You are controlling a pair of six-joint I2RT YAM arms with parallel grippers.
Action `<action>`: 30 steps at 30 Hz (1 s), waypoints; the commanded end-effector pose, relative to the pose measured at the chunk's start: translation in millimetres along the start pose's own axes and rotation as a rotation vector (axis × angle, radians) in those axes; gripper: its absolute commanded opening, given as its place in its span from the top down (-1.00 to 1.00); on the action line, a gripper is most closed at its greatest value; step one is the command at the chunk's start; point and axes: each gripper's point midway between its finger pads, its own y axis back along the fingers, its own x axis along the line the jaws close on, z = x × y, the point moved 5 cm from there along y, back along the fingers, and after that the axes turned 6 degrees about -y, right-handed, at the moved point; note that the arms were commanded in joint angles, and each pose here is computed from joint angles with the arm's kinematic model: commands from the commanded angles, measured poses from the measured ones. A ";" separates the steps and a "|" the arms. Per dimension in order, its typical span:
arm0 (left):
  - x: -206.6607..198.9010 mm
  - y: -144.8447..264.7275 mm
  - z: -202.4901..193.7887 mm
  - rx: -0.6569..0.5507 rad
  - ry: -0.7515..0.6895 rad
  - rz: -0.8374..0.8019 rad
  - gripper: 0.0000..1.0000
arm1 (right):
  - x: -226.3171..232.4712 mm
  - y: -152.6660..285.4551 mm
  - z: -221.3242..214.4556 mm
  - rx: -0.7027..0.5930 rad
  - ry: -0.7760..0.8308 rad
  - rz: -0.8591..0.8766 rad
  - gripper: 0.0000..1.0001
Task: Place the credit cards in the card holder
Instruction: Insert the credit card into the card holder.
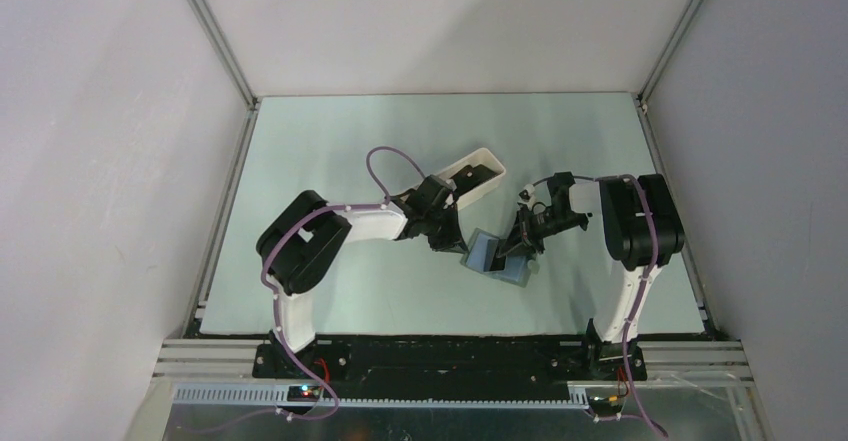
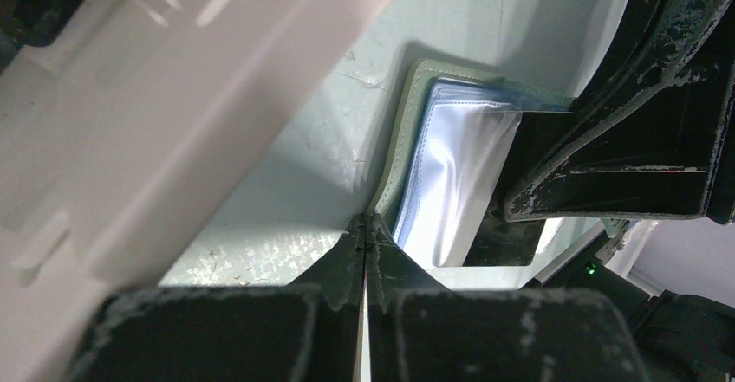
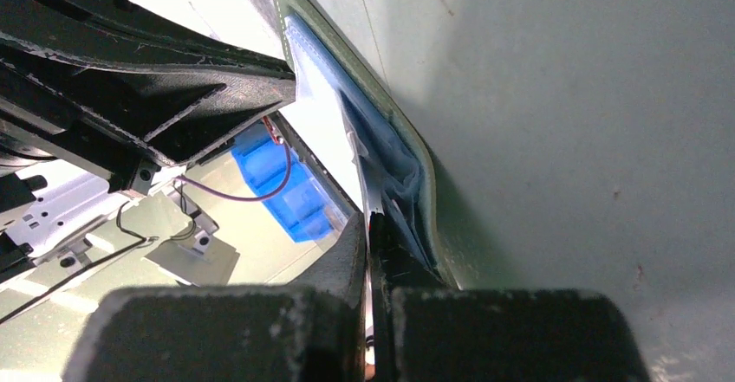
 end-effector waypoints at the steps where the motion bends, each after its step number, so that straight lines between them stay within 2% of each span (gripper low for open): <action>1: 36.5 -16.2 -30.7 0.113 -0.006 0.151 1.00 | -10.6 -8.5 -4.5 0.022 -0.024 -0.045 0.98; 3: 35.6 -15.9 -30.9 0.112 -0.008 0.150 1.00 | -8.3 -9.9 0.1 -0.007 -0.014 -0.062 0.92; 5: 33.8 -14.3 -29.8 0.109 -0.007 0.144 1.00 | -3.6 -10.9 3.4 -0.035 -0.006 -0.079 0.77; 14: 31.7 -12.4 -33.2 0.121 0.032 0.134 1.00 | 21.5 -5.1 -1.8 -0.212 0.051 -0.222 -0.01; 19: 31.5 -10.1 -33.7 0.114 0.050 0.138 1.00 | 26.1 1.2 -6.3 -0.242 0.020 -0.237 -0.25; 20: 31.1 -9.4 -33.6 0.112 0.053 0.137 1.00 | 26.4 1.4 -6.5 -0.245 0.014 -0.241 -0.32; 21: 31.2 -8.9 -33.9 0.111 0.059 0.139 1.00 | 25.7 1.5 -7.1 -0.244 0.004 -0.244 -0.48; 30: 30.6 -10.4 -34.4 0.118 0.070 0.136 1.00 | 19.0 0.9 -3.0 -0.253 0.020 -0.280 -0.57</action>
